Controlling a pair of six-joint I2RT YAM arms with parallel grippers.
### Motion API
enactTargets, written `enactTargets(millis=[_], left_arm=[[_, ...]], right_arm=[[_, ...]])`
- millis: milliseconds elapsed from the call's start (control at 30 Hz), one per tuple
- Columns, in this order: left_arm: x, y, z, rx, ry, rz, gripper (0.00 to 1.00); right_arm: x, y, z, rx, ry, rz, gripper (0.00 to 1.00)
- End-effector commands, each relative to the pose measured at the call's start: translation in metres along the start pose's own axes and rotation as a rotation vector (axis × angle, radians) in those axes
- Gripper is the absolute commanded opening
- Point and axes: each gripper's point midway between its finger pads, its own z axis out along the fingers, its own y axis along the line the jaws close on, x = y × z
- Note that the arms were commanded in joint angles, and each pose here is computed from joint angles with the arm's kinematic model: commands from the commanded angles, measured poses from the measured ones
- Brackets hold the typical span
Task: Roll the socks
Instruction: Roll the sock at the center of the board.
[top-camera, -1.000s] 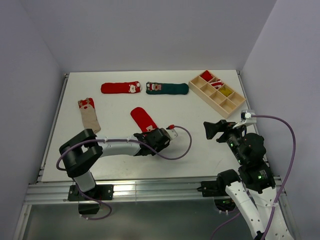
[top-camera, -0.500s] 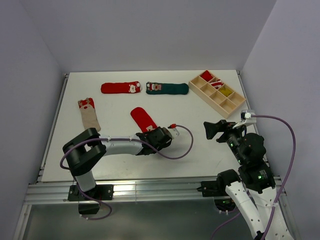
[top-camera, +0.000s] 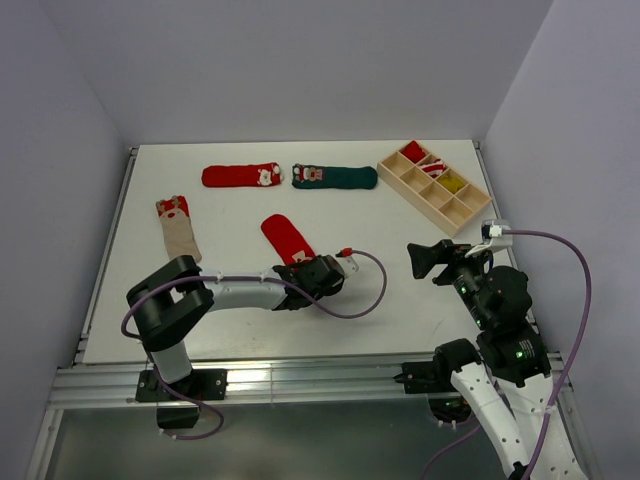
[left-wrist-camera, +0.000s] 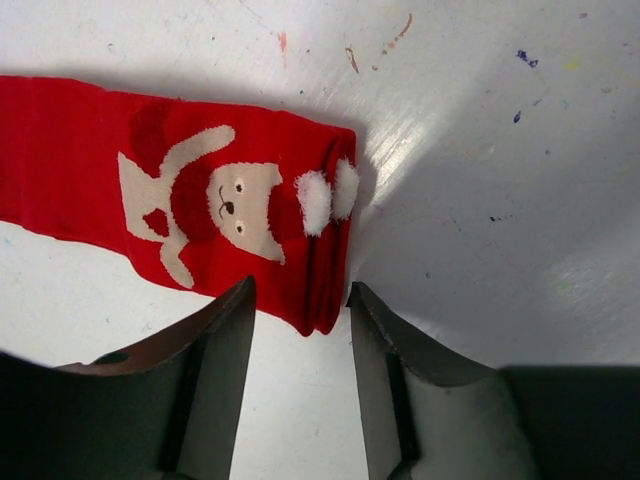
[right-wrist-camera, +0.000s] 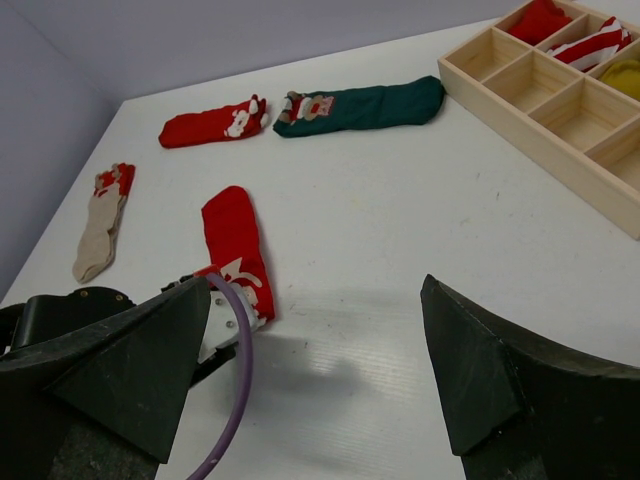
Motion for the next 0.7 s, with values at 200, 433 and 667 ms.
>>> enactTargets(millis=[200, 433, 667], left_arm=[[0.014, -0.016, 0.008, 0.047, 0.065, 0.014, 0.31], [0.002, -0.028, 0.007, 0.112, 0.032, -0.034, 0.09], [-0.026, -0.043, -0.004, 0.209, -0.036, -0.17, 0.0]], right_arm=[[-0.004, 0.004, 0.002, -0.026, -0.025, -0.017, 0.92], [-0.003, 0.006, 0.002, -0.033, -0.018, -0.019, 0.91], [-0.002, 0.01, 0.003, -0.054, -0.004, -0.021, 0.9]])
